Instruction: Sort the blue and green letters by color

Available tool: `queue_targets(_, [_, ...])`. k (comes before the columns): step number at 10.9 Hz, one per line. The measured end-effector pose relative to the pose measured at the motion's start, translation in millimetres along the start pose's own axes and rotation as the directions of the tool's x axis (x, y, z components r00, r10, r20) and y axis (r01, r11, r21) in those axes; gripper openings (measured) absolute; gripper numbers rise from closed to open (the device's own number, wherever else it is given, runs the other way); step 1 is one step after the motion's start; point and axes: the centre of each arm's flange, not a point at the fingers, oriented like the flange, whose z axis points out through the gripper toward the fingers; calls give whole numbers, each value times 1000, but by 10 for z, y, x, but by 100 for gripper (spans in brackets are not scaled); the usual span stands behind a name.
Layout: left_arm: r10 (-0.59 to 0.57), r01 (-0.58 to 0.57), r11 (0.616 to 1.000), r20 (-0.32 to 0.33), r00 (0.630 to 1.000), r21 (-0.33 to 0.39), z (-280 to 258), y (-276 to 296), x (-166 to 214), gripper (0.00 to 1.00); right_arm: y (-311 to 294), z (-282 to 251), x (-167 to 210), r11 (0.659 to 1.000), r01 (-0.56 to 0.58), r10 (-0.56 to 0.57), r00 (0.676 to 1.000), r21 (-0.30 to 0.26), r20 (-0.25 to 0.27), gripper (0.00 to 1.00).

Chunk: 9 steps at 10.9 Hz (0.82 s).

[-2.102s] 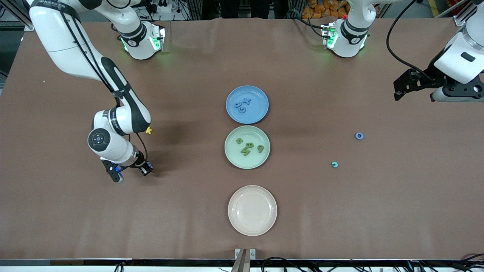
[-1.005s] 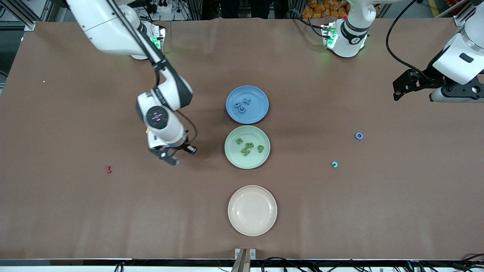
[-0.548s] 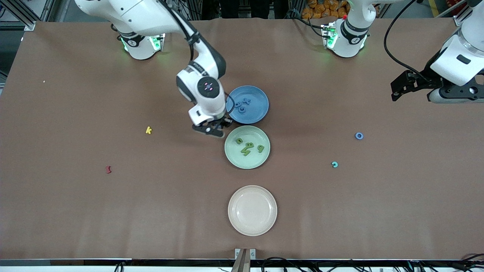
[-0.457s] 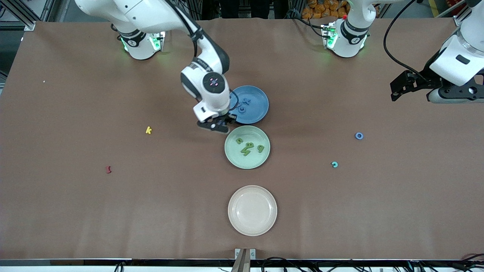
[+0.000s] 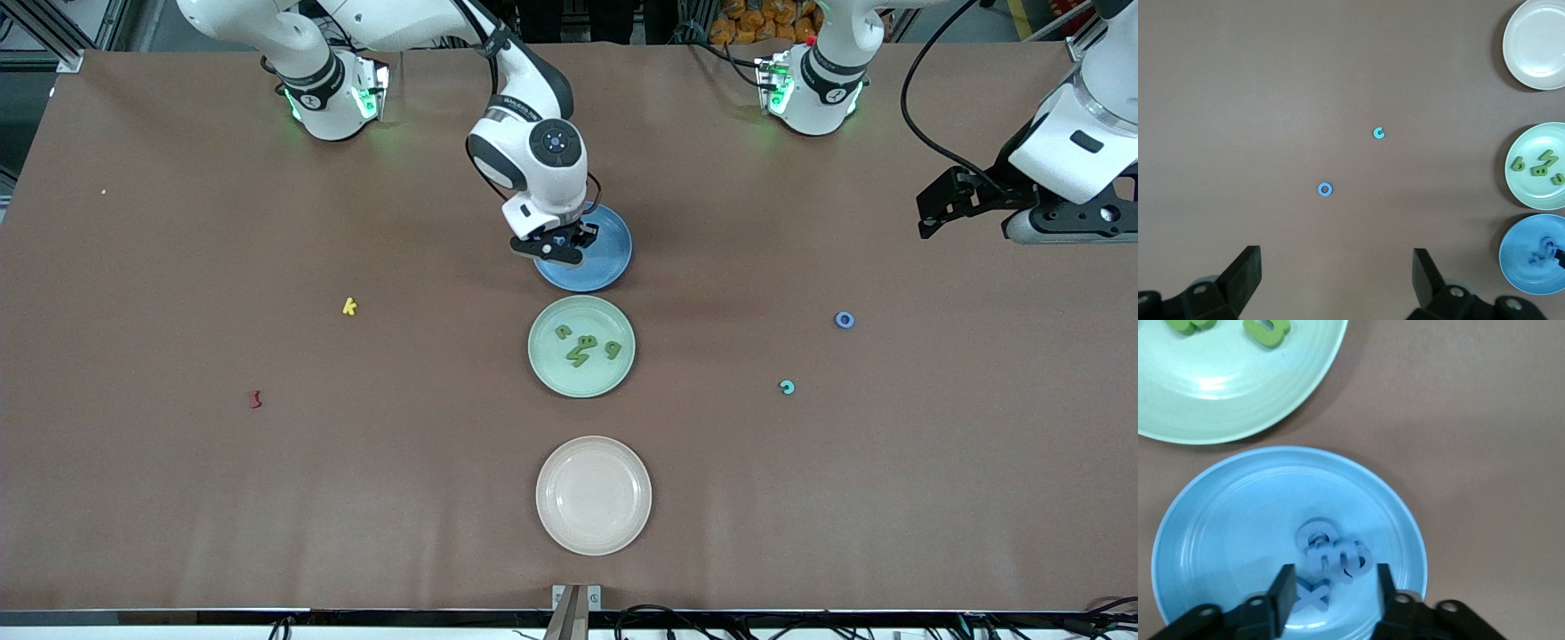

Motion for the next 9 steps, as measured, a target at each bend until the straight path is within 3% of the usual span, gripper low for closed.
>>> queue_targets(3, [0, 0, 1000, 0, 1000, 0, 0, -2, 0, 100, 58, -10, 130, 999, -45, 45, 999, -5, 2, 94])
queue_targets(4, [-1, 1, 1000, 0, 1000, 0, 0, -5, 0, 100, 140, -66, 340, 999, -54, 54, 999, 3, -1, 100])
queue_targets(9, [-2, 2, 1000, -2, 1000, 0, -1, -8, 6, 100, 1384, -422, 2061, 998, -59, 59, 998, -5, 5, 100])
